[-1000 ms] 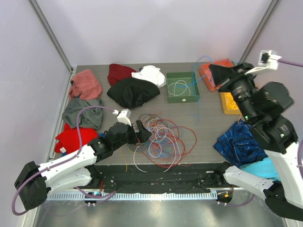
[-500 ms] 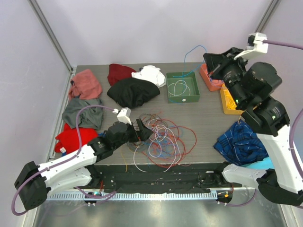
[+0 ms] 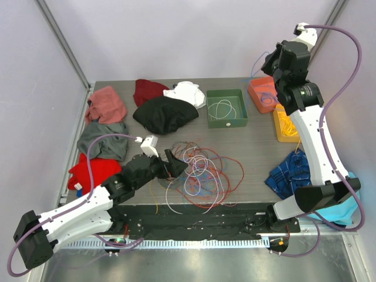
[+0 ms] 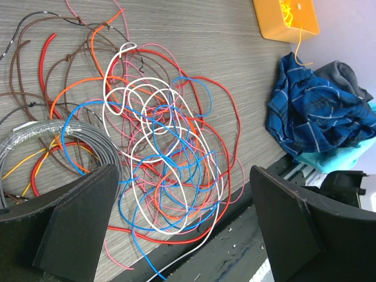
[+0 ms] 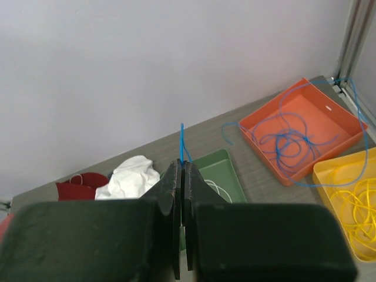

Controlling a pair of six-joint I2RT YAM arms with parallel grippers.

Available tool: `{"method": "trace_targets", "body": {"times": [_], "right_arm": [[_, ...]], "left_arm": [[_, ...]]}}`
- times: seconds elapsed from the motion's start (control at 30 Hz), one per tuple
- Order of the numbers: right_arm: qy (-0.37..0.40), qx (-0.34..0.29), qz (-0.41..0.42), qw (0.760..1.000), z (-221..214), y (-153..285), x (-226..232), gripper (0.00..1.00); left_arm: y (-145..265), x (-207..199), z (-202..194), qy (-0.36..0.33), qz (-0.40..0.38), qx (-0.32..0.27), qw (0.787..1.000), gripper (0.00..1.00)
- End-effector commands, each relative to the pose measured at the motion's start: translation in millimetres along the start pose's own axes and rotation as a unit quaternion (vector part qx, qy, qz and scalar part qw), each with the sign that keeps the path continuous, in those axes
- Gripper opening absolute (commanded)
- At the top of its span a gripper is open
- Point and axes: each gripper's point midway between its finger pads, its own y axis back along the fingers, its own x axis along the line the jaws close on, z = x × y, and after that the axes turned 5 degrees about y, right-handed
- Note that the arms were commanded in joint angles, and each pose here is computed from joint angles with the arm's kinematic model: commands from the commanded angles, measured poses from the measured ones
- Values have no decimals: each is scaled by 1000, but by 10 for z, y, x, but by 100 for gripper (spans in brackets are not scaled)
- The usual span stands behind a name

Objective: Untangle the cables

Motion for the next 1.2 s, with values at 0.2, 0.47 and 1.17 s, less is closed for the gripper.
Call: {"method": "trace_targets", "body": {"times": [0.2,0.47,1.17], "right_arm": [[-79,-147,57,984,1115,-320,124,1],[-87,-161,19,983,1182,-920,-338,1],[-156,-126,4,980,708,-1978,-1141,1]], "left_arm": [[151,72,-14,-13,-3,-6,1000,100],[244,155,51,-17,7,-30,999,100],[118,318,101,-45,55,-42,997,100]]}}
